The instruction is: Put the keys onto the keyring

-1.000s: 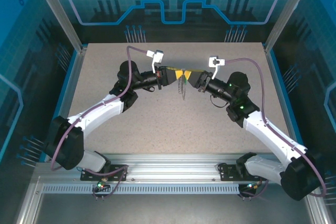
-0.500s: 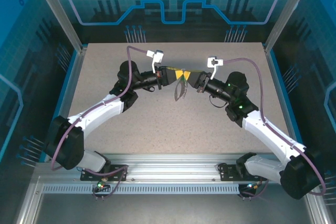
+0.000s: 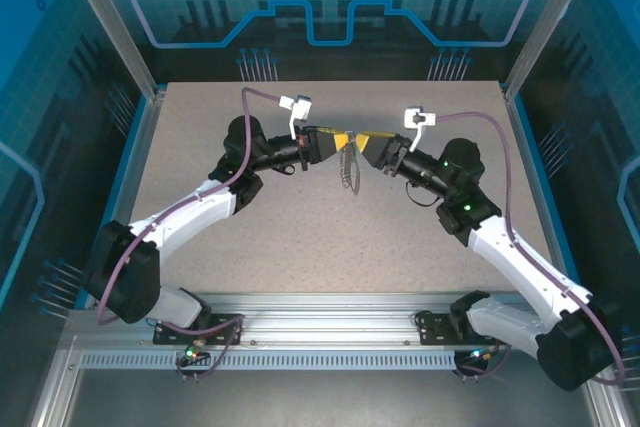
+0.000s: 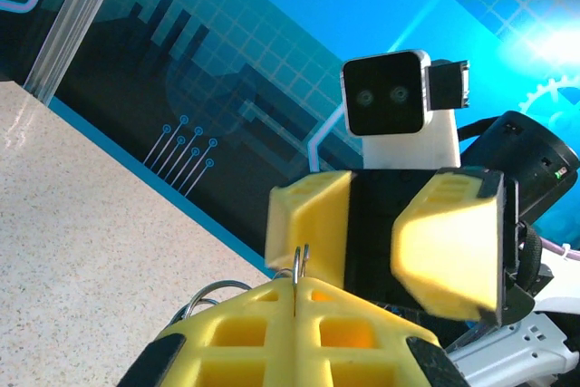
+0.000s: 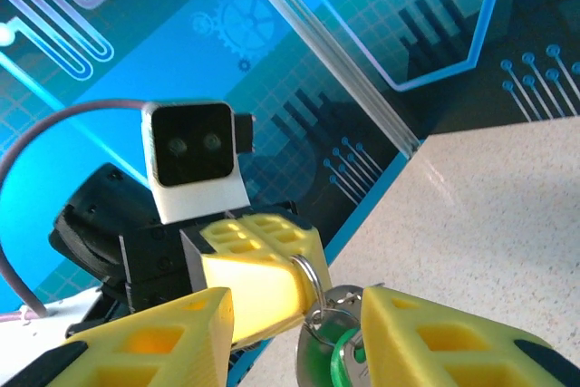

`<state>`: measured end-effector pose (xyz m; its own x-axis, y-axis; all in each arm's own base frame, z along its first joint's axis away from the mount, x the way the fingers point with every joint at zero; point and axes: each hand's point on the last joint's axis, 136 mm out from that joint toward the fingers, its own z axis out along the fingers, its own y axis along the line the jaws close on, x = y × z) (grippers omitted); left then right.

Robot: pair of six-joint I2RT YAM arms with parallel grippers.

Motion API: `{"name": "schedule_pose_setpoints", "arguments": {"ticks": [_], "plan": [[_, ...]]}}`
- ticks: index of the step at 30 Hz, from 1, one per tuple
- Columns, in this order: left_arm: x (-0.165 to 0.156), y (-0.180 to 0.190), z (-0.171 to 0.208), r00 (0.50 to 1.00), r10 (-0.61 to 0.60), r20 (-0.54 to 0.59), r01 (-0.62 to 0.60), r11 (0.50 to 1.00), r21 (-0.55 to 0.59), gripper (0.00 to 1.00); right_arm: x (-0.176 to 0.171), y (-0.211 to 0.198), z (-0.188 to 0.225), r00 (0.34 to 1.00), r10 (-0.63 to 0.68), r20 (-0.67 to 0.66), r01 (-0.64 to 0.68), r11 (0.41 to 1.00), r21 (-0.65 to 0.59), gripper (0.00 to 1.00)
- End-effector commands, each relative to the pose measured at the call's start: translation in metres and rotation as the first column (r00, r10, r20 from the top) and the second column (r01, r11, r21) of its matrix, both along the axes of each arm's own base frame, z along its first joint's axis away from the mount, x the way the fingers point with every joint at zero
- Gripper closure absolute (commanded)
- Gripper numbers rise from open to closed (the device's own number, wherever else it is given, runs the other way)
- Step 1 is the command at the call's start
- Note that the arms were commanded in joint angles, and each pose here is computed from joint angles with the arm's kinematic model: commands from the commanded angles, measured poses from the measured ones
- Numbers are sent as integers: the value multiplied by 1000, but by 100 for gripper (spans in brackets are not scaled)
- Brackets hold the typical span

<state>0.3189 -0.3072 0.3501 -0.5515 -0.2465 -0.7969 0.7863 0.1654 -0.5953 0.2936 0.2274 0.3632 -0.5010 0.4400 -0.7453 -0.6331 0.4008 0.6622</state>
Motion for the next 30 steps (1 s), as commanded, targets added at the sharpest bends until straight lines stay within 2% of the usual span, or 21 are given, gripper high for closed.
{"name": "schedule_pose_setpoints", "arguments": {"ticks": [1,18,30], "plan": [[0,4,10,1000,0,31,1,999,-37,100,-2,-10,-1,999,-33,17,33,999,-9,57],[3,6,11,1000,-5,8,6,997,-77,100,-4,14,-23,999,37,-21,-38,999,-37,57],[3,7,14,1000,-8,8,9,996,-91,100,6,22,-37,999,15,-49,-19,997,-78,60]]}}
